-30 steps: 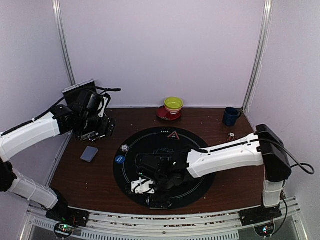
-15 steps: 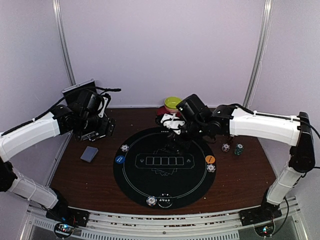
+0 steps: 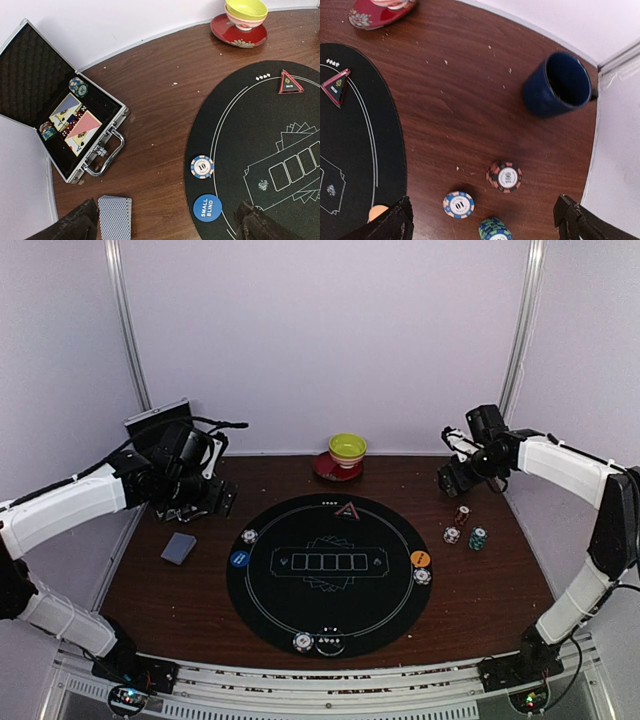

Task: Distribute texas hold em gaming equipment
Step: Pick up the pile of poker chips from the pile of poker chips.

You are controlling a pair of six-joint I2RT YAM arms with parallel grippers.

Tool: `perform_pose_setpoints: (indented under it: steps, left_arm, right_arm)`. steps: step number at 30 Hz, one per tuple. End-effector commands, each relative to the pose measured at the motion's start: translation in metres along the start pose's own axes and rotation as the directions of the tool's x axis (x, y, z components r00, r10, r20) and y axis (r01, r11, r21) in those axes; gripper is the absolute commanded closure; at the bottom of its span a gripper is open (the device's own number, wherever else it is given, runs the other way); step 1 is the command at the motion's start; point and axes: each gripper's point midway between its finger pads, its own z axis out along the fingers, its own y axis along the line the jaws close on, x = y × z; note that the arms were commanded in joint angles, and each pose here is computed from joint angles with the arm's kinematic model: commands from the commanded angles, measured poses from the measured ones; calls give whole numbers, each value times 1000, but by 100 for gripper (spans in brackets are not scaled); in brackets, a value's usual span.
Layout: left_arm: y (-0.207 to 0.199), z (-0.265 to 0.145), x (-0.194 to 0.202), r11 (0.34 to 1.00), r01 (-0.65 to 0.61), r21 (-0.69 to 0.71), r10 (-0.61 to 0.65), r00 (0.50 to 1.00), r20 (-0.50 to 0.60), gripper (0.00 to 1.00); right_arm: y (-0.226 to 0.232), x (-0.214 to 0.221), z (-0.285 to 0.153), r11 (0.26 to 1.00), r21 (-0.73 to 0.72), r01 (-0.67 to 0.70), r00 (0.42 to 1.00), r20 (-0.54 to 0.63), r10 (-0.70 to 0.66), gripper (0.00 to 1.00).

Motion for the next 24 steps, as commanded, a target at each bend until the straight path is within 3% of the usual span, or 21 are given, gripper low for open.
perform_pose_setpoints:
  steps: [1,9,17,24]
  left_arm:
    - [-7,4,-5,999,10,44,-11,1000,22,2]
    - [-21,-13,1,987,84,136,-88,996,22,2]
    - [-18,-8,36,994,36,108,-33,999,-30,2]
    - [-22,-14,35,988,29,153,-32,999,20,2]
  right_arm:
    - [-16,38,-12,997,-14,-82,996,-44,82,0]
    - [-44,89,1,985,35,-172,976,-126,175,0]
    - [-48,104,11,980,28,-196,965,-172,198,6]
    - [-47,116,25,980,26,-195,957,-213,196,13]
